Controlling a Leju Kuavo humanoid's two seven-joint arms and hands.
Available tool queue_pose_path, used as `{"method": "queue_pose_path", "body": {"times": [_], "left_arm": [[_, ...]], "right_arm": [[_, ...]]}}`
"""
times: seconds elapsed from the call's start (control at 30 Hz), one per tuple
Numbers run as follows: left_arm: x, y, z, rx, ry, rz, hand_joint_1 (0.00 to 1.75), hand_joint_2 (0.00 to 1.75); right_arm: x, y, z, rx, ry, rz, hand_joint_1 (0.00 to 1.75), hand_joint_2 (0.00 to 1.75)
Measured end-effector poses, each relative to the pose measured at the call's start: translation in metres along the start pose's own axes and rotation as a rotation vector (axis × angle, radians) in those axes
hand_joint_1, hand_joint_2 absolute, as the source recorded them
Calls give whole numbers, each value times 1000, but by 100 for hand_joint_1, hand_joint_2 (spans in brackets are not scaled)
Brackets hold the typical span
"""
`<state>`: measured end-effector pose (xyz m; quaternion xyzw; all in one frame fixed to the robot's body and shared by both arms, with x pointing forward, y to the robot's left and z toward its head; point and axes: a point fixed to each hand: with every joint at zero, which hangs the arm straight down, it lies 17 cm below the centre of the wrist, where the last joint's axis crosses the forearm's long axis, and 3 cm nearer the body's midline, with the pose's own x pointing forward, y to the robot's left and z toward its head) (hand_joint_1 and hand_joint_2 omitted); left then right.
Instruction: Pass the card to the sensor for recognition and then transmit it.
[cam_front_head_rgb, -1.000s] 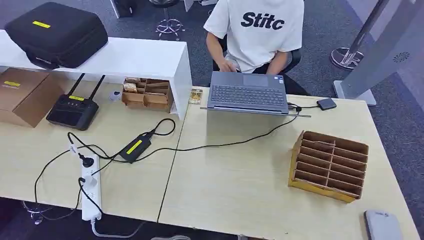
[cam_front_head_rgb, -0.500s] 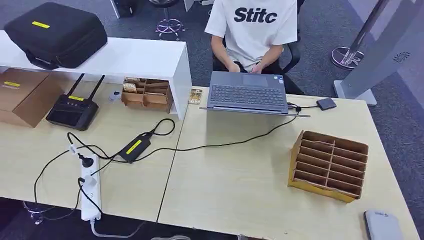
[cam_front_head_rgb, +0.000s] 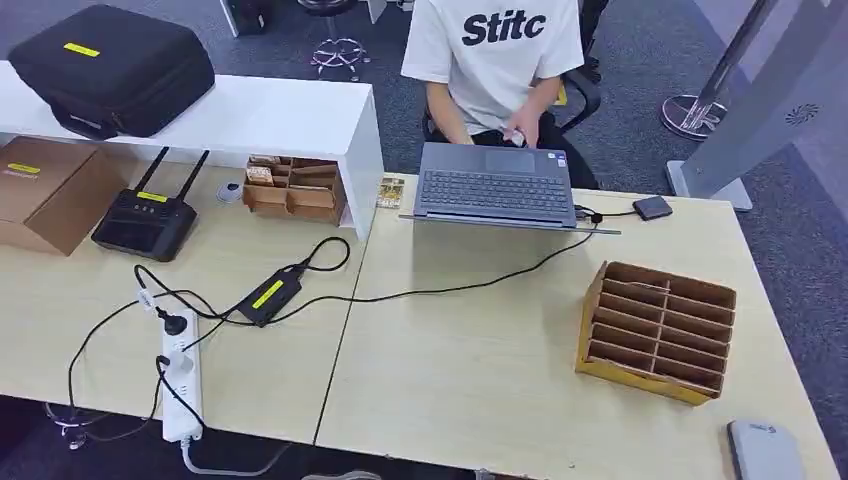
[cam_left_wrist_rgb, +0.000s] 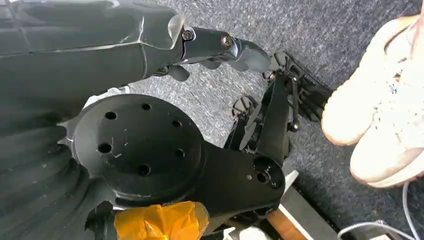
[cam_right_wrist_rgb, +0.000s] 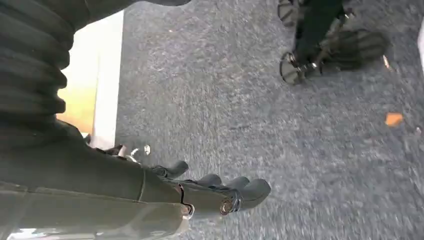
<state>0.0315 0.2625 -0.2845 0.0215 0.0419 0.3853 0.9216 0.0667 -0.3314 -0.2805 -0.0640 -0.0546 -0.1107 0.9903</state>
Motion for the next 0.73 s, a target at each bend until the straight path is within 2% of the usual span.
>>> {"method": "queue_pose_path", "body": {"times": [0.13,0.23,0.27,0.4,0.57,0.73], "left_arm": [[2,0,0,-8,-4,-10,0,175],[3,3,0,5,-3,3,0,175],[2,3,0,10,-2,8,0,175],[2,2,0,8,-4,1,0,175],[2,3,0,21,-4,19,0,175],[1,-2,0,19,-3,23,0,175]], "right_arm": [[-7,24,5,128,14,80,0,175],[-7,3,0,-5,11,33,0,175],[-5,-2,-1,-32,9,15,0,0],[-3,16,3,75,3,59,0,0],[3,-17,-2,-104,-12,-5,0,0],[13,-23,-2,-117,-29,-28,0,0]]}}
